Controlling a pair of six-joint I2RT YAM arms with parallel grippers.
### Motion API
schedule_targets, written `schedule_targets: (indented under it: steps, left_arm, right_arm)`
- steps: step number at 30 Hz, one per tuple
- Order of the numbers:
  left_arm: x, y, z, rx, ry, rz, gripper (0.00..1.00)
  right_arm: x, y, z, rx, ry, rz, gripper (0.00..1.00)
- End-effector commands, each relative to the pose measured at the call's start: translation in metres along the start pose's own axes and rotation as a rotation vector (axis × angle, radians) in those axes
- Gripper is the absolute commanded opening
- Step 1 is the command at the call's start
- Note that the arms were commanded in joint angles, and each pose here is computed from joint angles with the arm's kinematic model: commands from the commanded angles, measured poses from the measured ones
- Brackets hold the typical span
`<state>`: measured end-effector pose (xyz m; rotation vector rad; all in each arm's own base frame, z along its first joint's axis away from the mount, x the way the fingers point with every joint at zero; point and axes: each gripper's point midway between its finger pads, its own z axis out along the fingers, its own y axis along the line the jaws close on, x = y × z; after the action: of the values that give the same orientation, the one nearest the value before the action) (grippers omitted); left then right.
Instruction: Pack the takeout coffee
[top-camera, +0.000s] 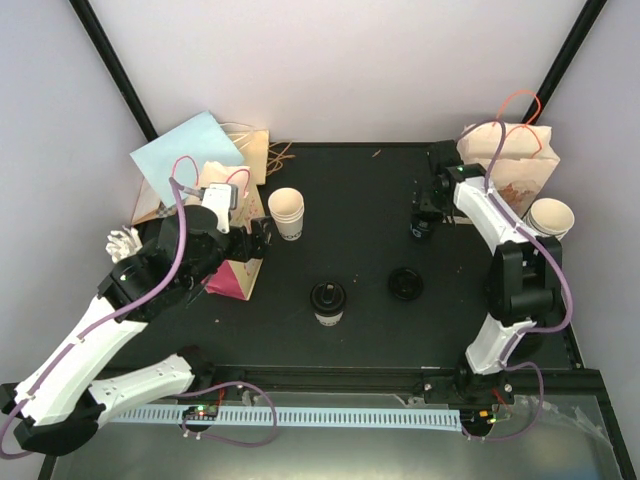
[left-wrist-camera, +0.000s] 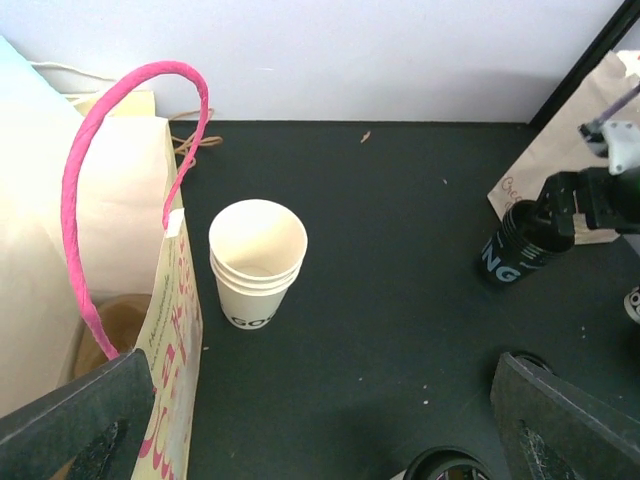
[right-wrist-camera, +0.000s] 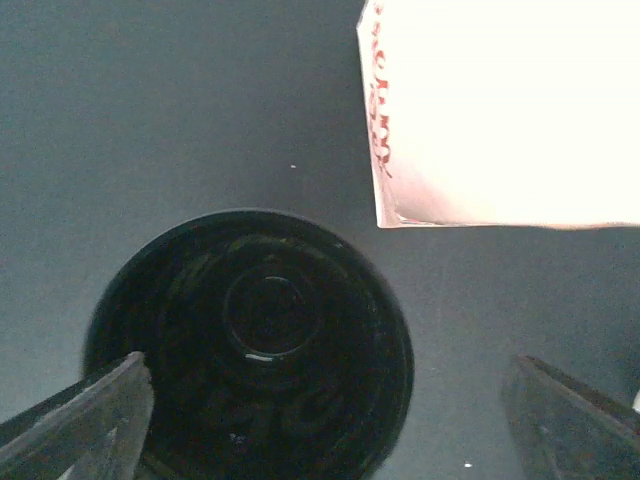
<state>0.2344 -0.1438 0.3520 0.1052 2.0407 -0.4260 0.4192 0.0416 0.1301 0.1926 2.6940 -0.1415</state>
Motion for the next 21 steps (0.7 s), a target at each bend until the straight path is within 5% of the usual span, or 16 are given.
schedule_targets:
  steps: [1, 13, 21]
  left_arm:
    - [-0.017, 0.003, -0.020, 0.001, -0.039, 0.033, 0.96]
    - [-0.045, -0.003, -0.050, 0.039, -0.090, 0.107, 0.99]
    - [-0.084, 0.040, -0.074, -0.201, -0.140, 0.121, 0.99]
  right_arm:
    - [-0.007, 0.010, -0.035, -0.023, -0.073, -0.029, 1.00]
    - [0.036, 0.093, -0.126, -0.214, -0.199, -0.267, 1.00]
    - [0.133, 0.151, -0.169, -0.454, -0.150, -0.546, 1.00]
